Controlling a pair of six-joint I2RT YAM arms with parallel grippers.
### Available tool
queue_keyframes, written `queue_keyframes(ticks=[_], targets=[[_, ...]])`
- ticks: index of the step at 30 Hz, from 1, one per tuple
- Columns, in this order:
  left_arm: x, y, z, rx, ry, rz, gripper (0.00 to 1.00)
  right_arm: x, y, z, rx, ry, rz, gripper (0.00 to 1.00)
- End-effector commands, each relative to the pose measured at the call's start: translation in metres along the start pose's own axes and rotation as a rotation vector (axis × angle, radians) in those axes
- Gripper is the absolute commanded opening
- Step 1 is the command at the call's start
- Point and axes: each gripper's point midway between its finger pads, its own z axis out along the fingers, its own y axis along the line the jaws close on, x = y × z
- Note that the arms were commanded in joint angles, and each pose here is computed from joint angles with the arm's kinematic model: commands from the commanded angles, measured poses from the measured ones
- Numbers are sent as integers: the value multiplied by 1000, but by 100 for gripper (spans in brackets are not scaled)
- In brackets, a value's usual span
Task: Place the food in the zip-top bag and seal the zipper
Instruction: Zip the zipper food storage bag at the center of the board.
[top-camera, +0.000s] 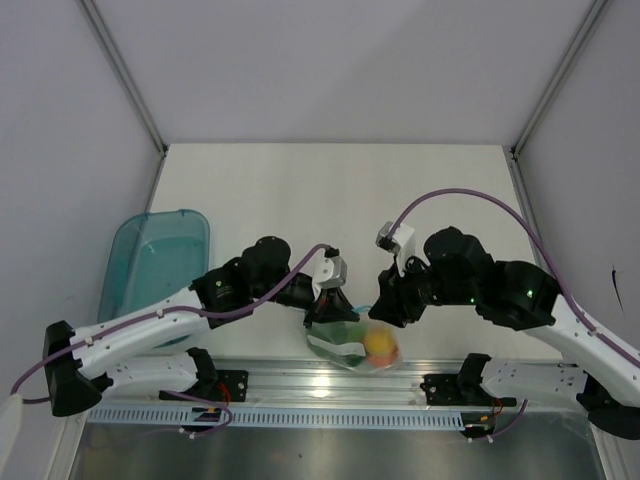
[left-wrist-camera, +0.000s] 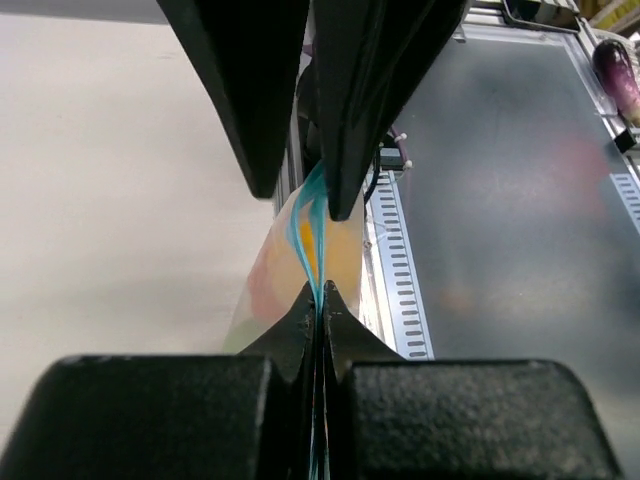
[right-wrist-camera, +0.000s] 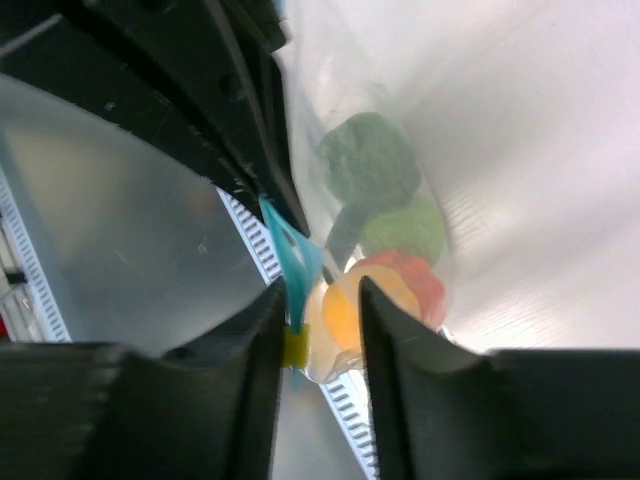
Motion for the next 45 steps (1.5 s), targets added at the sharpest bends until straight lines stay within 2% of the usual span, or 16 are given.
queue_keyframes(ticks=[1, 2, 3, 6, 14, 23, 26, 27, 29, 30, 34, 36, 37, 40, 43, 45], targets=[[-4, 4, -9, -85, -28, -61, 1, -21, -14, -5, 93, -132, 22, 46], [-3, 6, -10, -104, -31, -75, 1, -20, -17, -6, 106, -140, 30, 50], [-5, 7, -11, -118, -43, -98, 1, -15, -22, -5, 126, -135, 41, 59], [-8, 4, -12, -119, -71, -154, 1, -13, -23, -16, 124, -195, 63, 69], [-13, 1, -1, -81, -96, -273, 1, 7, 7, -20, -101, -286, 35, 64], [-27, -4, 1, -50, -156, -311, 1, 9, 7, -1, -137, -314, 23, 53], [-26, -6, 1, -39, -164, -323, 1, 8, 3, 5, -125, -320, 18, 45], [-24, -6, 1, -39, -158, -326, 1, 7, 2, 6, -118, -325, 16, 34], [-23, -6, 1, -39, -156, -328, 1, 4, -1, 4, -99, -347, 15, 19], [-22, -7, 1, -36, -157, -323, 1, 2, -3, 2, -89, -358, 19, 1], [-19, -11, -1, -12, -151, -297, 1, -4, -2, -8, -83, -408, 14, 0], [-20, -12, -1, -8, -152, -284, 11, -3, 1, -9, -105, -402, 7, 0], [-27, -13, -3, -5, -170, -270, 29, -2, 3, -8, -115, -395, 6, 0], [-47, -13, -5, -6, -210, -245, 62, 4, 7, 0, -144, -355, 6, 0], [-60, -6, 2, -17, -217, -247, 64, 4, 11, 4, -171, -344, 4, 0], [-69, -3, 5, -18, -224, -252, 61, 5, 12, 6, -180, -332, 4, 0]])
